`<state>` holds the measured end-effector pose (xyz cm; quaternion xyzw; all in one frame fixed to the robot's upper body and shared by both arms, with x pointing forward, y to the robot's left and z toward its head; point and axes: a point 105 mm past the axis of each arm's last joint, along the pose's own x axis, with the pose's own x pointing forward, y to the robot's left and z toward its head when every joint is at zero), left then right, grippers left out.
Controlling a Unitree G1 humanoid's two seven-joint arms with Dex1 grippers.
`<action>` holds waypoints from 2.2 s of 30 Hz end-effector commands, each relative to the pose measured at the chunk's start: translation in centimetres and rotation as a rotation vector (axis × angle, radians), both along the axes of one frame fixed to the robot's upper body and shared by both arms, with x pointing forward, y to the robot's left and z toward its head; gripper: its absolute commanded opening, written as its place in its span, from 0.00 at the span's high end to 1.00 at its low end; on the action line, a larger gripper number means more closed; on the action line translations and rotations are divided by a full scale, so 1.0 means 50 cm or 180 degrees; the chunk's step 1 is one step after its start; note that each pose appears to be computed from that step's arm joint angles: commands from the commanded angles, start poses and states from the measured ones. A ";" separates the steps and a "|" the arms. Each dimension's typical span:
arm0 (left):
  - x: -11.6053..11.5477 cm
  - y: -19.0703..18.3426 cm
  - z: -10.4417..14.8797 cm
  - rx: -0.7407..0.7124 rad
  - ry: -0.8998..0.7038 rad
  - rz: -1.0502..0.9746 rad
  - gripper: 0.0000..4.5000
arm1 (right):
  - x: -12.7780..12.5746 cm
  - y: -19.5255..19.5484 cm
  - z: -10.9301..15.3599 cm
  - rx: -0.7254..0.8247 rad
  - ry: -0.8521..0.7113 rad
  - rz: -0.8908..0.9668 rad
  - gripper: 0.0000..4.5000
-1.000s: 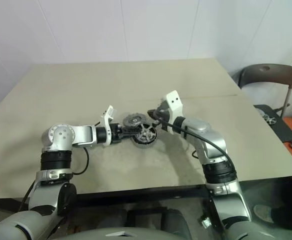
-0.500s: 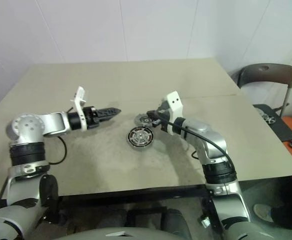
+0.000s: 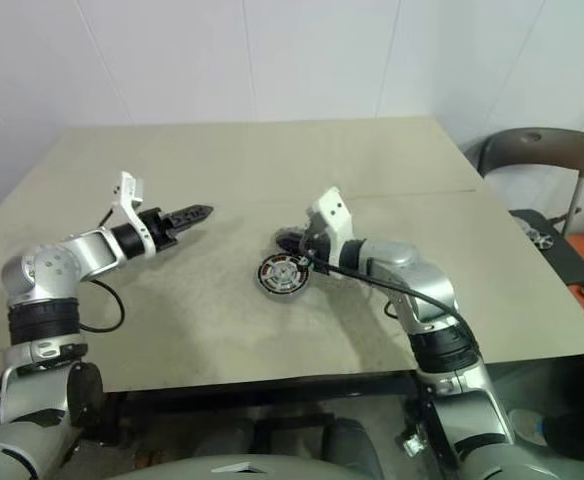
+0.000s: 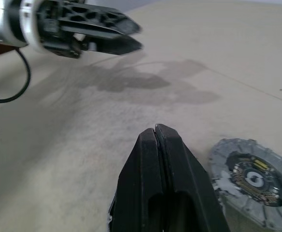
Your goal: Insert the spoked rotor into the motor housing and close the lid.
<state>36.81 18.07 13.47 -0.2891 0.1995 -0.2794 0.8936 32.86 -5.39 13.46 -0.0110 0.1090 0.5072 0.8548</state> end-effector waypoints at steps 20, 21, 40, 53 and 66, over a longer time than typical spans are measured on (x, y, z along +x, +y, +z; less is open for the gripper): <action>-0.017 -0.014 0.028 -0.0147 -0.0253 0.0111 0.33 | 0.008 0.029 -0.161 -0.0659 0.0214 0.0058 1.00; -0.018 -0.015 0.027 -0.0142 -0.0250 0.0109 0.33 | 0.008 0.032 -0.143 -0.0480 0.0260 0.0059 1.00; -0.014 -0.048 0.022 -0.0175 -0.0282 -0.0051 0.32 | -0.032 -0.049 -0.010 -0.2627 -0.1711 0.2179 0.58; -0.142 -0.100 -0.032 0.0468 -0.0432 -0.0866 0.32 | 0.022 -0.035 -0.034 -0.3060 -0.2193 0.2785 0.58; -0.173 -0.084 -0.037 0.1153 -0.1464 -0.1180 0.32 | 0.037 -0.015 -0.073 -0.3261 -0.2305 0.3032 0.58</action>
